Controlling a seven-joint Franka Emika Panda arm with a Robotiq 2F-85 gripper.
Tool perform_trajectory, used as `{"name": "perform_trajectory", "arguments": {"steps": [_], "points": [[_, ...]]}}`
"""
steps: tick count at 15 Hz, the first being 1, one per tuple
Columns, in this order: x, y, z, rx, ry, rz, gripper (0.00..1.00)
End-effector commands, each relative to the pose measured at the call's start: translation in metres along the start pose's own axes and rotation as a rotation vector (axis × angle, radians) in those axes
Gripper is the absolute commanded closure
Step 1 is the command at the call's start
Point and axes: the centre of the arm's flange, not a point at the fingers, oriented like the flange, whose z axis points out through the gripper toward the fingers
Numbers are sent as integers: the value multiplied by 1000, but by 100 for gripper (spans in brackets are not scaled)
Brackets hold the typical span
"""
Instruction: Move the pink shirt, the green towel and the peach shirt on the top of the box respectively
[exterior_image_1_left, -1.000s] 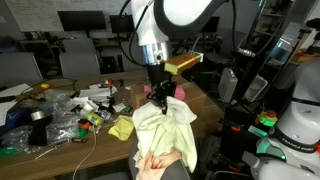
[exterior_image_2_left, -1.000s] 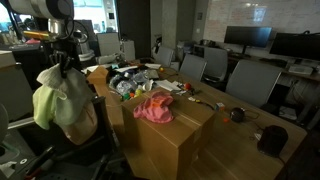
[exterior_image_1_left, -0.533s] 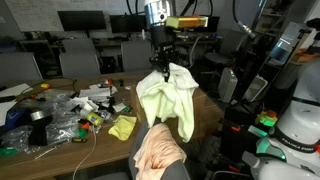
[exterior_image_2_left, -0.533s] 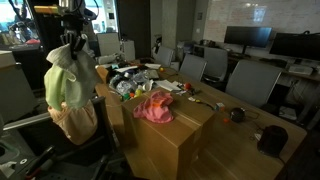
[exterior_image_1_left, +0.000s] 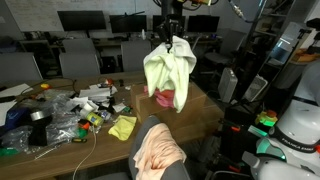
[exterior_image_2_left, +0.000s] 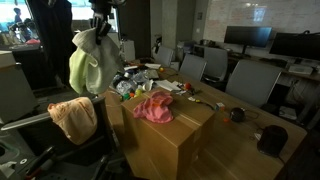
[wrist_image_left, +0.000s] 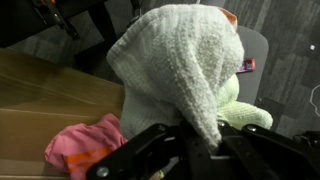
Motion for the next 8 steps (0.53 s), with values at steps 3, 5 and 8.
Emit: {"name": "perform_trajectory", "arguments": {"steps": [3, 5, 8], "points": [[30, 45, -28, 153, -16, 68, 97], [43, 56, -26, 186, -31, 108, 97], [66, 67, -26, 222, -33, 164, 97]]}}
